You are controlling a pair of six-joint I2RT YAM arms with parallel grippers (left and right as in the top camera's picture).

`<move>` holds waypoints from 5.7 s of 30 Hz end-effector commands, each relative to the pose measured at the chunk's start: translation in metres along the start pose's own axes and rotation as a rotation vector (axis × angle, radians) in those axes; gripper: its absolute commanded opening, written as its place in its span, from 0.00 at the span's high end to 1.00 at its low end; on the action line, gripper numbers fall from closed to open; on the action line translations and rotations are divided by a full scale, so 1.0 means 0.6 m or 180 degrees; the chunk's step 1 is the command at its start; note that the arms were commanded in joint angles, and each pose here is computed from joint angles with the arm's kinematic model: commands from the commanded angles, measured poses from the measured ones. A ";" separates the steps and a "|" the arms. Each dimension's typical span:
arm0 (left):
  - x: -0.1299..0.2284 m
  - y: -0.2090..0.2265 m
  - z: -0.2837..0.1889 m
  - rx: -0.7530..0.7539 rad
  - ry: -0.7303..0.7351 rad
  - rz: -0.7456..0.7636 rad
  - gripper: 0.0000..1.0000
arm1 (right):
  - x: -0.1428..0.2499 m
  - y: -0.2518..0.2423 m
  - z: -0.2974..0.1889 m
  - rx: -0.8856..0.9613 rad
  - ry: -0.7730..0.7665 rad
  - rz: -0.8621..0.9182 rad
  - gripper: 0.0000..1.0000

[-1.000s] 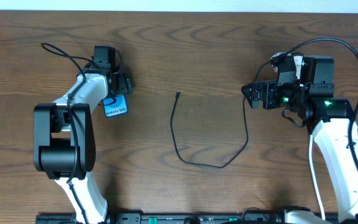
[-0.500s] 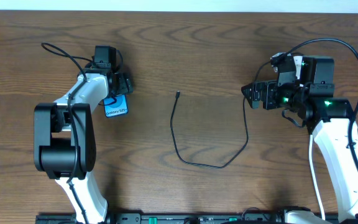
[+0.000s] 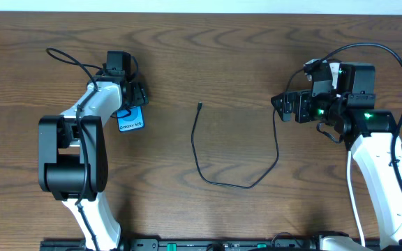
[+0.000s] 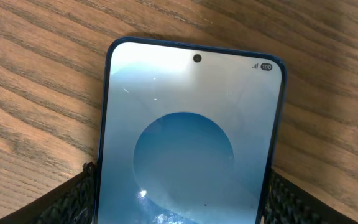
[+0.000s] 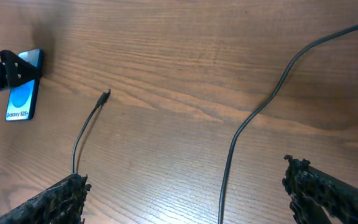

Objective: Plug charger to phone and switch on socket

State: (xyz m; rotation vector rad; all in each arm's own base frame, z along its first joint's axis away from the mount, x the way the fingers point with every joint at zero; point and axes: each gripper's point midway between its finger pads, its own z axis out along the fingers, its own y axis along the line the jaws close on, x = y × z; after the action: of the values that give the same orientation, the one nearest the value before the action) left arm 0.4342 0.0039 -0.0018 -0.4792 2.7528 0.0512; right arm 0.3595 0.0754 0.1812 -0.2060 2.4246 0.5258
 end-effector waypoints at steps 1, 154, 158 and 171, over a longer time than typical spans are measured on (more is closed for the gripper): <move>0.063 0.004 0.039 -0.0030 0.0415 -0.0025 0.21 | -0.010 0.006 -0.003 -0.0003 -0.0022 0.0012 0.01; 0.068 -0.005 -0.076 0.0247 0.0508 0.0616 0.25 | -0.013 0.005 -0.003 -0.0001 -0.0047 0.0001 0.01; 0.068 -0.005 -0.076 0.0248 0.0509 0.0616 0.25 | -0.013 0.005 -0.003 -0.0001 -0.0047 0.0001 0.01; 0.068 -0.005 -0.076 0.0248 0.0509 0.0615 0.25 | -0.013 0.005 -0.003 -0.0001 -0.0047 0.0001 0.01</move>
State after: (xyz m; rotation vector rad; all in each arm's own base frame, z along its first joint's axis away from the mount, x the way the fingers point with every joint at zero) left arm 0.3841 -0.0164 0.0172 -0.1971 2.9597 -0.0524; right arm 0.3608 0.0749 0.1819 -0.2056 2.4194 0.5210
